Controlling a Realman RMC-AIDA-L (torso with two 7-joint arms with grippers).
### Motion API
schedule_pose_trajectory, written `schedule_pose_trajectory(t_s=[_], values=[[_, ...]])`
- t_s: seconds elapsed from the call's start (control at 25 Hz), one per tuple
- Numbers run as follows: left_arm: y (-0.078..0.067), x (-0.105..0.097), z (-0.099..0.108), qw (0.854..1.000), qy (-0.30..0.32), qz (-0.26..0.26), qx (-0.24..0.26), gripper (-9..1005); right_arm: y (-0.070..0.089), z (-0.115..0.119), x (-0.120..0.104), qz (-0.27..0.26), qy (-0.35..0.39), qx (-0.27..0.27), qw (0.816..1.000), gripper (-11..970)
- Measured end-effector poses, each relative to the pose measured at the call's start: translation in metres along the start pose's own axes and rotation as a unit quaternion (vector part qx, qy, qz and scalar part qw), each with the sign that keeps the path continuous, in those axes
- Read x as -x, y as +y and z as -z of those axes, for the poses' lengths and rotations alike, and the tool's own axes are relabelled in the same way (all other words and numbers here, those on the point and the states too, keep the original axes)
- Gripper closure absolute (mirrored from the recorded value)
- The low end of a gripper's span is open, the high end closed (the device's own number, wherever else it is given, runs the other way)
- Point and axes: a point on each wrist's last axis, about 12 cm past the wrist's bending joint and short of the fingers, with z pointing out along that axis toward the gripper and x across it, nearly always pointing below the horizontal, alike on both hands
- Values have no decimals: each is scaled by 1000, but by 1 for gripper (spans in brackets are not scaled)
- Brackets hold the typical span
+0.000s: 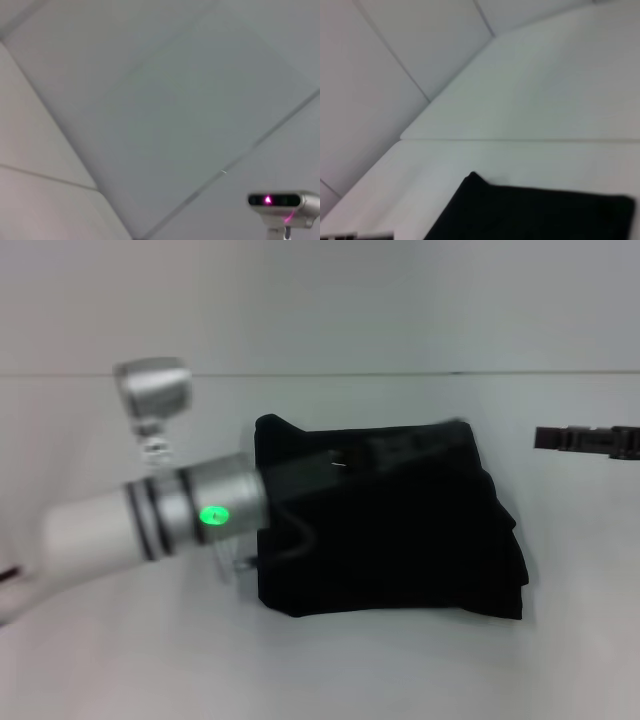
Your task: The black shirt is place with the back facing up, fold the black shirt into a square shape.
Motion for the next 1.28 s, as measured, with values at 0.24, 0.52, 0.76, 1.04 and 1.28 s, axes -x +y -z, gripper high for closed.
schedule_pose_trajectory(t_s=[0.24, 0.52, 0.76, 1.04, 1.28], values=[[8, 31, 64, 996, -24, -75, 40, 302, -2, -32, -5, -69, 36, -20, 997, 42], [6, 35, 102, 976, 53, -201, 59, 44, 6, -62, -15, -103, 73, -28, 992, 44], [5, 27, 104, 958, 121, -253, 61, 44, 12, -80, -20, -110, 95, -43, 988, 46], [5, 20, 98, 954, 142, -260, 51, 45, 15, -85, -23, -117, 99, -39, 987, 49], [5, 20, 98, 953, 142, -261, 54, 45, 19, -91, -28, -127, 106, -29, 986, 51]])
